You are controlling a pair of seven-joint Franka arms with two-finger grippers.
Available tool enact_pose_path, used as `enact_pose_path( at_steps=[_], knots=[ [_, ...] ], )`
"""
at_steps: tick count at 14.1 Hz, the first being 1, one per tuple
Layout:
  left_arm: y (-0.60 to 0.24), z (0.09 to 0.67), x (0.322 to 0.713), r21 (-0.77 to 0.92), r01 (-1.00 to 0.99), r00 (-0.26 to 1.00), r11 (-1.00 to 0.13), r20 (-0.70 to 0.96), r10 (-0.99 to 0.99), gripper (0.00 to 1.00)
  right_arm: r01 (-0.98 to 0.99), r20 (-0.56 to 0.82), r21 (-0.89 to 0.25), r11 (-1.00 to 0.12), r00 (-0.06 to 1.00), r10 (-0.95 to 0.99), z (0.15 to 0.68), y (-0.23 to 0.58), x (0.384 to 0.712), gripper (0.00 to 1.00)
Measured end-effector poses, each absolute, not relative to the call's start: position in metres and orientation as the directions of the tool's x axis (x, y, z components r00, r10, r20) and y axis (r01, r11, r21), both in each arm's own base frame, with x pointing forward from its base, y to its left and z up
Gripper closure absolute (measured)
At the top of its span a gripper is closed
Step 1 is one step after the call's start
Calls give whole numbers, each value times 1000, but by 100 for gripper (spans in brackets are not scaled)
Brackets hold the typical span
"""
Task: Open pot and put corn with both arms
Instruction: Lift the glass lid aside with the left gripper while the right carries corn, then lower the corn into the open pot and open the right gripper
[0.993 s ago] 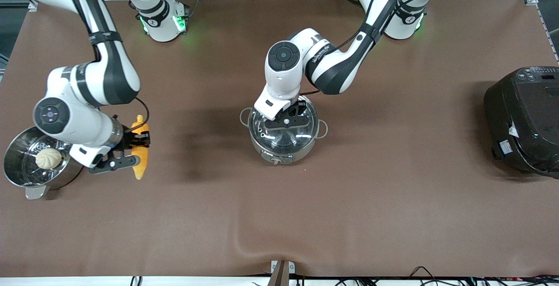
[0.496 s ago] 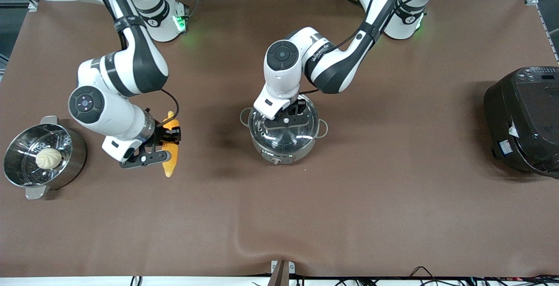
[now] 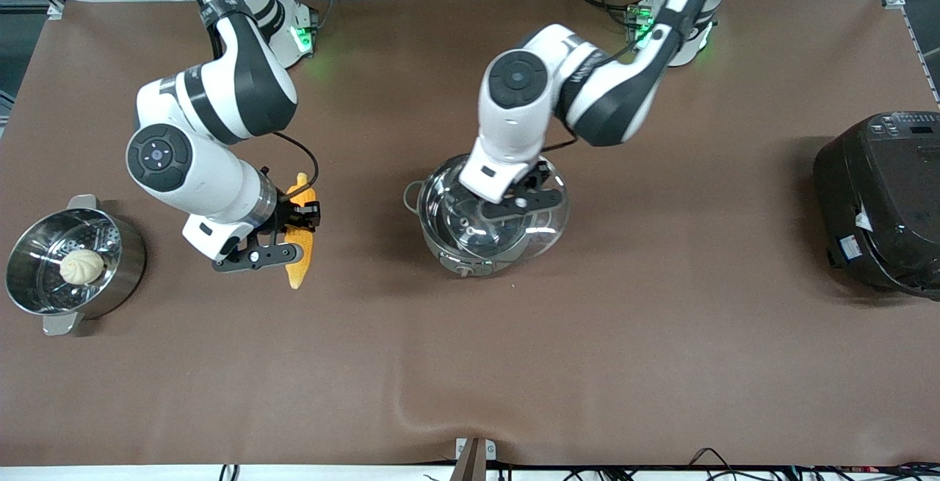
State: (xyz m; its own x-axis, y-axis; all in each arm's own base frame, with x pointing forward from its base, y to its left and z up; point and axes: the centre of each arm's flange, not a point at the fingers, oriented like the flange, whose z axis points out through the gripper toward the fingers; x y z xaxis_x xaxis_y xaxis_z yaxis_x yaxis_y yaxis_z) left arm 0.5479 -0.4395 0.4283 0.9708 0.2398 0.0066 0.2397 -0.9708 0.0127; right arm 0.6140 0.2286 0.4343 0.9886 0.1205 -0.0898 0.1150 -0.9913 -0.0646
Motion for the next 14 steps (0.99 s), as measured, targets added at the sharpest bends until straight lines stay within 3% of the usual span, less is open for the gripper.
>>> enact_pose_path(
  at_steps=[4, 7, 10, 13, 14],
  knots=[
    [-314, 426, 616, -48, 313, 948, -949, -40, 315, 50, 28, -57, -65, -997, 998, 31, 437, 351, 568, 63],
    [-207, 414, 654, -60, 289, 953, -955, -77, 293, 50, -20, 4, -109, -994, 1000, -20, 409, 442, 532, 63],
    [-142, 396, 665, -67, 259, 957, -964, -119, 265, 50, -71, 50, -164, -984, 996, -80, 355, 509, 506, 63],
    [-138, 375, 655, -61, 241, 962, -969, -118, 247, 50, -124, 49, -171, -977, 990, -134, 316, 528, 510, 64],
    [-141, 370, 649, -51, 235, 966, -971, -99, 239, 50, -137, 50, -168, -976, 988, -147, 311, 528, 513, 59]
  ],
)
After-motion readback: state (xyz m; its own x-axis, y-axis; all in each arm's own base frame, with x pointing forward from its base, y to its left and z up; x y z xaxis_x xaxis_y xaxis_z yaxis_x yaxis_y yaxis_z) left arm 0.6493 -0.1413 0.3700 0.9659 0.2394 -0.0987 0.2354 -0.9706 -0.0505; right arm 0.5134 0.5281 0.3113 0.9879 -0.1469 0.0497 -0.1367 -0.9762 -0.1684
